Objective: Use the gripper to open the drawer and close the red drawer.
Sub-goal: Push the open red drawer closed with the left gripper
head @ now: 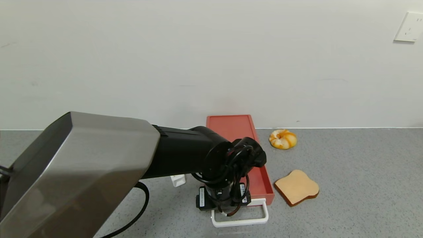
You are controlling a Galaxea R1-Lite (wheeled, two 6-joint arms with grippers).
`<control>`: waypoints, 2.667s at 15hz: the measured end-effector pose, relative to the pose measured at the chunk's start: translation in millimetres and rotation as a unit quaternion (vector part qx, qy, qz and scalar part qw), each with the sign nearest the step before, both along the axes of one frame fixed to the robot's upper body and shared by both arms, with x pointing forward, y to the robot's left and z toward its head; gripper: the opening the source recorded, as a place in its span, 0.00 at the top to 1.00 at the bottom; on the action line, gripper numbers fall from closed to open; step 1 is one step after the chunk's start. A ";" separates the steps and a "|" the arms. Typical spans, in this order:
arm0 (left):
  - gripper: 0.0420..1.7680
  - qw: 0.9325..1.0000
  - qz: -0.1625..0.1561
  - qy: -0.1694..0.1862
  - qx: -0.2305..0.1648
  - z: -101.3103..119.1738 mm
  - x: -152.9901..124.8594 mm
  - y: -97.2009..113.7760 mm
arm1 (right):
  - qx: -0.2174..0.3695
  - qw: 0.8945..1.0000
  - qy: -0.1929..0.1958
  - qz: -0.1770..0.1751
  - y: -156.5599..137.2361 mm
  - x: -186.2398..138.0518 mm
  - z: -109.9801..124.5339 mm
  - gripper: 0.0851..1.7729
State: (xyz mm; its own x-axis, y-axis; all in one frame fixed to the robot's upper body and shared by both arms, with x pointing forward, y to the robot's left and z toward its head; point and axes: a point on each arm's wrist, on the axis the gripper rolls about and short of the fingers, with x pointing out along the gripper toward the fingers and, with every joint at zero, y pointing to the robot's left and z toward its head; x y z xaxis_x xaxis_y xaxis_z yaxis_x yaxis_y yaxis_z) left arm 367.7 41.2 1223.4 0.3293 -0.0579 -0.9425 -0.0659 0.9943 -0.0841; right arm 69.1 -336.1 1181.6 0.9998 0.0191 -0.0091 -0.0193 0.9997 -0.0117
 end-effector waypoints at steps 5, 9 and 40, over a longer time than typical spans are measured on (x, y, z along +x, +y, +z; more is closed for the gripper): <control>0.03 1.000 -0.001 -0.006 -0.002 1.2 6.9 1.0 | 0.000 1.000 0.000 0.000 0.0 0.0 0.0 0.02; 0.03 1.000 0.000 -0.007 0.000 0.8 10.9 3.8 | 0.000 1.000 0.000 0.000 0.0 0.0 0.0 0.02; 0.03 0.997 -0.030 -0.072 0.006 9.9 61.0 11.5 | 0.000 1.000 0.000 0.000 0.0 0.0 0.0 0.02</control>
State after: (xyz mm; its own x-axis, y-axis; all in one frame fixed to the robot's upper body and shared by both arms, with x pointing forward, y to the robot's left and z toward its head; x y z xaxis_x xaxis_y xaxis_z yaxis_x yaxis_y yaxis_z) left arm 428.6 52.7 1233.4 0.4576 -0.0708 -0.8863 0.0057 0.9970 -0.0767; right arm 69.1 -336.1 1181.6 0.9998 0.0191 -0.0091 -0.0193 0.9998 -0.0113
